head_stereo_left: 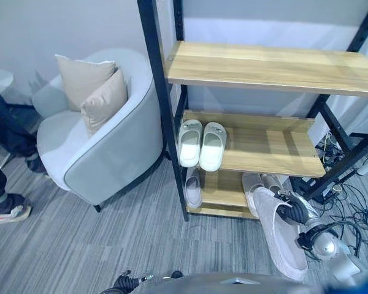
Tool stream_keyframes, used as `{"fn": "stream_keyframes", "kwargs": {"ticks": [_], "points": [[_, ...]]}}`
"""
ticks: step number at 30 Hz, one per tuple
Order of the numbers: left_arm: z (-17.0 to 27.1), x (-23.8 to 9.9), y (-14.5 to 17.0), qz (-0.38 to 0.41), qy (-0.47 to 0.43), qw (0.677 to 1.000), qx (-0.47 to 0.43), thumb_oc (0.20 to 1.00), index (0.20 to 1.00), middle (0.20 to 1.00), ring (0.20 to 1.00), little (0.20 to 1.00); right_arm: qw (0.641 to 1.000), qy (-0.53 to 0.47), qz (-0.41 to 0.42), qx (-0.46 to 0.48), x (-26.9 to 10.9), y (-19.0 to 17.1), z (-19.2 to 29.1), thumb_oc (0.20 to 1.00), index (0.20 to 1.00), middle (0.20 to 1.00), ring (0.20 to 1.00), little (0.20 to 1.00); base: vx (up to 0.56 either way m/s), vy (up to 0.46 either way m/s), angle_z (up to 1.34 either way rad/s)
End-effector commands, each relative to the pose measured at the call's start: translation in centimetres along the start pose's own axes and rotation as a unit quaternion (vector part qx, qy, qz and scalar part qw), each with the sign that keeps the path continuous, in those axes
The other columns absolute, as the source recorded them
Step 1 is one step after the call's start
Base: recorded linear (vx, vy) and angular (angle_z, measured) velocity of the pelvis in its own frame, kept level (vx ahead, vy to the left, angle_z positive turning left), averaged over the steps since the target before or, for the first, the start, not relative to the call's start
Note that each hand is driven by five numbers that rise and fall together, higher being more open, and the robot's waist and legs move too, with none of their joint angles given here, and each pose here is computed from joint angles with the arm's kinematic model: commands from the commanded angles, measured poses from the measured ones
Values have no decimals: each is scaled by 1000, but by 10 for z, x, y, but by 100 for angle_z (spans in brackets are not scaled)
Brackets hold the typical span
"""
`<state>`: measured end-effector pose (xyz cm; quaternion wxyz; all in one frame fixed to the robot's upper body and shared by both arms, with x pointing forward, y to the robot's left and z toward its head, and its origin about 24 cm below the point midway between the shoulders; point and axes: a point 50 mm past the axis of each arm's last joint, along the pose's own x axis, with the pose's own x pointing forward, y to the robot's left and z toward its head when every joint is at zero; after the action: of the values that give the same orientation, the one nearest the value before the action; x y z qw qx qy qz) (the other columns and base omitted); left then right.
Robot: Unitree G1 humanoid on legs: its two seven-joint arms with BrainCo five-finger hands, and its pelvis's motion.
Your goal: Arrange the slippers neatly on the shoe rack.
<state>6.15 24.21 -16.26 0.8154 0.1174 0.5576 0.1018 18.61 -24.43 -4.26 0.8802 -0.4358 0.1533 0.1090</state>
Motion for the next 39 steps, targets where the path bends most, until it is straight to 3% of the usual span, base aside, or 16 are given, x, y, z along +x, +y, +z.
{"fn": "stream_keyframes", "kwargs": {"ticks": [1, 13, 16, 17, 20, 21, 24, 25, 26, 29, 30, 34, 39], "points": [[31, 7, 20, 31, -43, 998, -34, 1000, 1000, 1000, 1000, 1000, 995, -84, -55, 25, 19, -28, 34, 200, 200, 200, 200, 200, -201, -43, 35], [136, -5, 38, 69, -258, 954, -138, 1000, 1000, 1000, 1000, 1000, 972, -173, -137, -86, 52, -77, 82, 200, 200, 200, 200, 200, -159, 49, 10], [149, 0, 46, 90, -241, 947, -194, 1000, 1000, 1000, 1000, 1000, 961, -200, -170, -90, 68, -91, 107, 200, 200, 200, 200, 200, -107, 69, 1], [184, -6, 58, 117, -274, 934, -197, 1000, 1000, 1000, 1000, 1000, 950, -237, -182, -89, 72, -99, 130, 200, 200, 200, 200, 200, -68, 64, 1], [210, -16, 79, 143, -314, 903, -256, 1000, 1000, 1000, 1000, 1000, 930, -271, -229, -97, 75, -120, 156, 200, 200, 200, 200, 200, -43, 91, -25], [236, -30, 85, 149, -367, 873, -286, 1000, 1000, 1000, 1000, 1000, 895, -300, -301, -135, 72, -156, 181, 200, 200, 200, 200, 200, -20, 128, -26], [263, -50, 90, 162, -427, 842, -289, 1000, 1000, 1000, 1000, 1000, 845, -320, -396, -163, 62, -200, 207, 200, 200, 200, 200, 200, 26, 86, -4], [263, -50, 90, 163, -427, 841, -289, 1000, 1000, 1000, 1000, 1000, 845, -321, -397, -163, 62, -201, 208, 200, 200, 200, 200, 200, 85, 85, -11], [277, -63, 105, 207, -453, 817, -291, 1000, 1000, 1000, 1000, 1000, 820, -330, -445, -141, 54, -230, 227, 200, 200, 200, 200, 200, 83, 65, 3], [285, -75, 126, 261, -466, 792, -294, 1000, 1000, 1000, 1000, 1000, 800, -330, -474, -162, 50, -250, 238, 200, 200, 200, 200, 200, 84, 48, -10], [291, -85, 143, 298, -479, 771, -296, 1000, 1000, 1000, 1000, 1000, 788, -335, -493, -154, 45, -265, 246, 200, 200, 200, 200, 200, 92, 37, -23], [280, -92, 192, 366, -449, 743, -336, 1000, 1000, 1000, 1000, 1000, 787, -324, -511, -118, 43, -302, 267, 200, 200, 200, 200, 200, 42, 25, -17], [273, -91, 207, 352, -441, 741, -364, 1000, 1000, 1000, 1000, 1000, 820, -263, -505, -63, 52, -333, 271, 200, 200, 200, 200, 200, 18, -17, -7]]}}
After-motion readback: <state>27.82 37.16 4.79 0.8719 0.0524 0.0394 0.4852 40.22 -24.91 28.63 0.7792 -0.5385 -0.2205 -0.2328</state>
